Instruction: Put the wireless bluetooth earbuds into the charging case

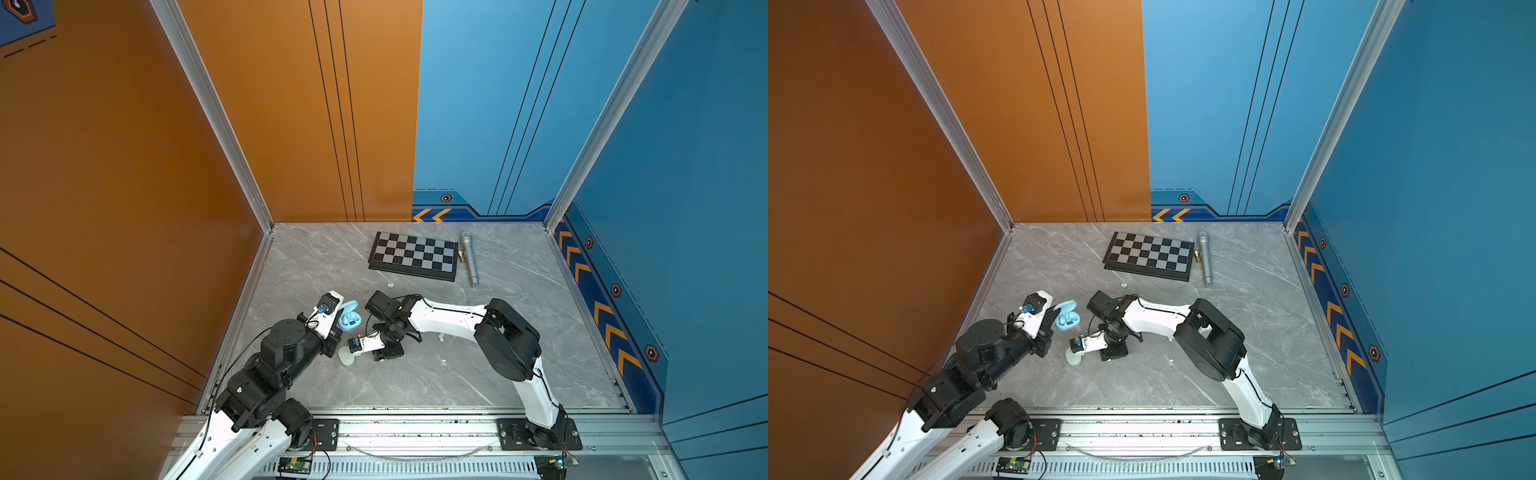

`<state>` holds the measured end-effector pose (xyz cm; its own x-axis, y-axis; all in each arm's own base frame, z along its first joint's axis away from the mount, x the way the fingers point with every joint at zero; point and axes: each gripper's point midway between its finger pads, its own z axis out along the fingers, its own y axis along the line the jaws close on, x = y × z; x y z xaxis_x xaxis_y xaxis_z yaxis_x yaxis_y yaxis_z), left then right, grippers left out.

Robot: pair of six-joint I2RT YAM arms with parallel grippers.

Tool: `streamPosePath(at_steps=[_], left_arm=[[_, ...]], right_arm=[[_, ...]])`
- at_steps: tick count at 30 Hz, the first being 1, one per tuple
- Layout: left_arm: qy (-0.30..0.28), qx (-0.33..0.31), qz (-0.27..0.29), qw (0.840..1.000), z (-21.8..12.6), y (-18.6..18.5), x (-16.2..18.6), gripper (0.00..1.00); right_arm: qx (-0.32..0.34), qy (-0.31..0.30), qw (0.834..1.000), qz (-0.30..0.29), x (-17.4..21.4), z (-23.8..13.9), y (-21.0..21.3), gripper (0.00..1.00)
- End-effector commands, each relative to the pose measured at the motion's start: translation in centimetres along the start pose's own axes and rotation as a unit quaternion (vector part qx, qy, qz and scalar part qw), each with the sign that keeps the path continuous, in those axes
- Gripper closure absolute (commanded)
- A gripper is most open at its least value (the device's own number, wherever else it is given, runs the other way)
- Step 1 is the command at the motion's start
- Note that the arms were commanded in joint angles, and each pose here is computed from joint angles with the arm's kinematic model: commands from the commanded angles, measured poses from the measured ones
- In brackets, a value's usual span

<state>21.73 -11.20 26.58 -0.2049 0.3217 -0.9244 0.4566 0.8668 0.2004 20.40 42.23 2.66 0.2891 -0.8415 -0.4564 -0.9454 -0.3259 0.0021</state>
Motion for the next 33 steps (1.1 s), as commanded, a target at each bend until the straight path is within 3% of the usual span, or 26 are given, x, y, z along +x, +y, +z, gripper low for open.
streamPosePath(at_steps=[1,9,15,23,26,29,31,33], left_arm=[[-0.032,0.001,-0.002,0.999,-0.2,0.3,-2.0,1.00],[-0.035,0.008,-0.004,0.999,0.8,-0.1,-2.3,1.00],[-0.044,0.019,-0.006,0.999,2.1,-0.6,-2.9,1.00],[-0.071,0.032,-0.021,0.997,4.3,-1.3,-4.2,1.00],[-0.074,0.035,-0.026,0.996,4.7,-1.5,-4.4,1.00],[-0.075,0.035,-0.028,0.996,5.0,-1.5,-4.7,1.00],[-0.075,0.038,-0.027,0.996,5.3,-1.6,-4.8,1.00],[-0.074,0.042,-0.026,0.996,5.5,-1.8,-4.9,1.00]], right_arm=[[0.000,0.024,1.000,0.012,1.1,-0.1,0.2,0.81],[0.013,0.027,0.999,0.021,1.4,-1.1,0.2,0.96],[0.058,0.003,0.997,0.049,1.1,-5.0,-1.0,0.98],[0.121,-0.015,0.980,0.160,5.1,-9.1,-3.1,0.94],[0.178,-0.053,0.952,0.243,5.5,-12.3,-5.6,0.92],[0.241,-0.087,0.906,0.336,6.6,-16.3,-8.4,0.81],[0.287,-0.104,0.850,0.428,9.0,-19.6,-10.6,0.81],[0.291,-0.120,0.806,0.500,11.1,-21.8,-11.5,0.80]])
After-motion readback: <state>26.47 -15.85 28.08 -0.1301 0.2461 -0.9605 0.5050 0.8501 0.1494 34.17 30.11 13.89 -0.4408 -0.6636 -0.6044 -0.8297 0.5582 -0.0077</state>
